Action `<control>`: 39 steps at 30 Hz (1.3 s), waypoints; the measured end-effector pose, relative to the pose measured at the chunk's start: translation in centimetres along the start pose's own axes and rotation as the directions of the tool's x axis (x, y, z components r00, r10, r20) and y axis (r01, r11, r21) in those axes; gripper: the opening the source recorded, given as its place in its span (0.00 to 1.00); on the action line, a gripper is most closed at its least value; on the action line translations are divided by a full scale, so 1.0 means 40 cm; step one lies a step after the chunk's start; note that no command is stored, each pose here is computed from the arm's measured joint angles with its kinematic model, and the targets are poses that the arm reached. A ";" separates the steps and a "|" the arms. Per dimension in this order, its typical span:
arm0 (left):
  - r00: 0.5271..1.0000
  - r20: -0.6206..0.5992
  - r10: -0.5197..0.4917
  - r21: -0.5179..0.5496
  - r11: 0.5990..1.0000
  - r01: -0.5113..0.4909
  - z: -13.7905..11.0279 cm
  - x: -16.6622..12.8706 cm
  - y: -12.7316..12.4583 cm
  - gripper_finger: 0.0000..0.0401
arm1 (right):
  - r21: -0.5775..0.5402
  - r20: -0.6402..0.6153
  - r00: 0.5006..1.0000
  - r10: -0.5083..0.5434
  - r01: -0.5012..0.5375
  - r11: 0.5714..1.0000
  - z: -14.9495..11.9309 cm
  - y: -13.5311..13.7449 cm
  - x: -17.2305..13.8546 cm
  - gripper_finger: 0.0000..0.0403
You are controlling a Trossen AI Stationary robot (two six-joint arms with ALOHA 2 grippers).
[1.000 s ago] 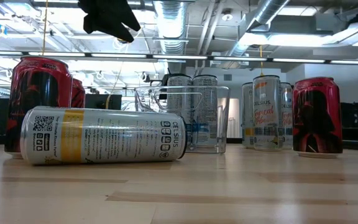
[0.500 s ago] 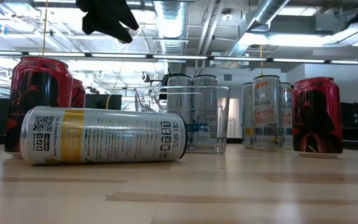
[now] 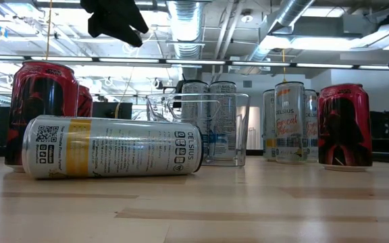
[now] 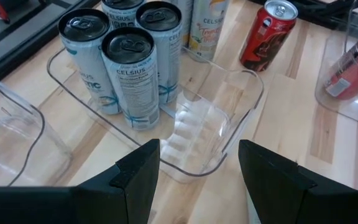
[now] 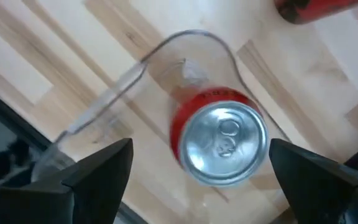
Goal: Sort soda cans
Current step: Put the red soda can into the bottom transparent bin
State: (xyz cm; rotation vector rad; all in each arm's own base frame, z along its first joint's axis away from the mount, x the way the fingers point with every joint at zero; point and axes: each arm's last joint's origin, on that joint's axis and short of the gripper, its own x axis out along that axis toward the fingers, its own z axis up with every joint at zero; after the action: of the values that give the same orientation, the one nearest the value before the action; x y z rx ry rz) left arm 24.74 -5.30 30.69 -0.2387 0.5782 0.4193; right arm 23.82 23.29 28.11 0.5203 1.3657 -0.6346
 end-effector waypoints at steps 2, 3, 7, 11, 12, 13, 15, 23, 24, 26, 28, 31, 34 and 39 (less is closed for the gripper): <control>1.000 0.000 0.000 0.004 1.000 0.000 0.000 0.000 0.000 0.53 | 0.022 0.016 0.999 0.030 -0.031 0.999 0.000 -0.015 -0.024 0.97; 1.000 0.000 0.000 0.005 1.000 0.000 0.000 0.000 0.000 0.53 | 0.033 0.031 0.999 0.043 -0.044 0.999 -0.001 -0.024 -0.037 0.97; 1.000 0.000 0.000 0.005 1.000 0.000 0.000 0.000 0.000 0.53 | 0.083 0.103 0.992 0.073 -0.082 0.993 0.002 -0.063 -0.083 0.97; 1.000 -0.001 -0.005 -0.004 1.000 0.005 -0.002 -0.002 -0.003 0.53 | 0.139 0.164 0.983 0.085 -0.109 0.984 0.018 -0.101 -0.118 0.95; 1.000 -0.001 -0.008 -0.004 1.000 0.008 -0.003 -0.003 -0.005 0.53 | 0.167 0.178 0.981 0.072 -0.103 0.981 0.027 -0.114 -0.125 0.95; 1.000 -0.002 -0.011 -0.002 1.000 0.011 -0.004 -0.004 -0.007 0.53 | 0.200 0.184 0.982 0.048 -0.085 0.976 0.037 -0.128 -0.129 0.95; 1.000 -0.003 -0.015 0.000 1.000 0.015 -0.005 -0.006 -0.009 0.53 | 0.267 0.181 0.983 0.013 -0.062 0.962 0.065 -0.149 -0.133 0.95; 1.000 -0.003 -0.021 -0.041 0.999 0.021 -0.007 -0.008 -0.013 0.53 | 0.338 0.181 0.983 -0.016 -0.047 0.940 0.208 -0.205 -0.116 0.95; 1.000 -0.004 -0.024 -0.042 0.999 0.023 -0.009 -0.009 -0.015 0.53 | 0.347 0.169 0.985 -0.031 -0.030 0.937 0.225 -0.212 -0.107 0.95; 0.999 -0.006 -0.032 -0.041 0.999 0.031 -0.011 -0.012 -0.019 0.53 | 0.370 0.098 0.994 -0.046 0.007 0.929 0.259 -0.229 -0.085 0.95; 0.999 -0.007 -0.041 -0.041 0.998 0.040 -0.015 -0.016 -0.024 0.53 | 0.373 0.044 0.998 -0.040 0.021 0.928 0.290 -0.242 -0.059 0.95; 0.999 -0.019 -0.049 -0.047 0.998 0.048 -0.022 -0.022 -0.031 0.53 | 0.361 0.012 0.999 -0.041 0.034 0.932 0.322 -0.256 -0.024 0.95; 0.998 -0.040 -0.051 -0.051 0.997 0.049 -0.033 -0.028 -0.037 0.53 | 0.350 -0.033 0.999 0.003 0.008 0.937 0.345 -0.264 0.008 0.95; 0.995 -0.083 -0.051 -0.054 0.997 0.047 -0.054 -0.040 -0.045 0.53 | 0.348 -0.108 0.994 -0.019 0.056 0.936 0.348 -0.282 0.078 0.95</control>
State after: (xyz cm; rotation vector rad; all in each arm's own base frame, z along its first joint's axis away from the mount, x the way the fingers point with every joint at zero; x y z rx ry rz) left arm 23.29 -8.14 30.03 -0.3207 0.6435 0.3781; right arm 26.45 5.32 27.23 0.8248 1.3678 -0.9013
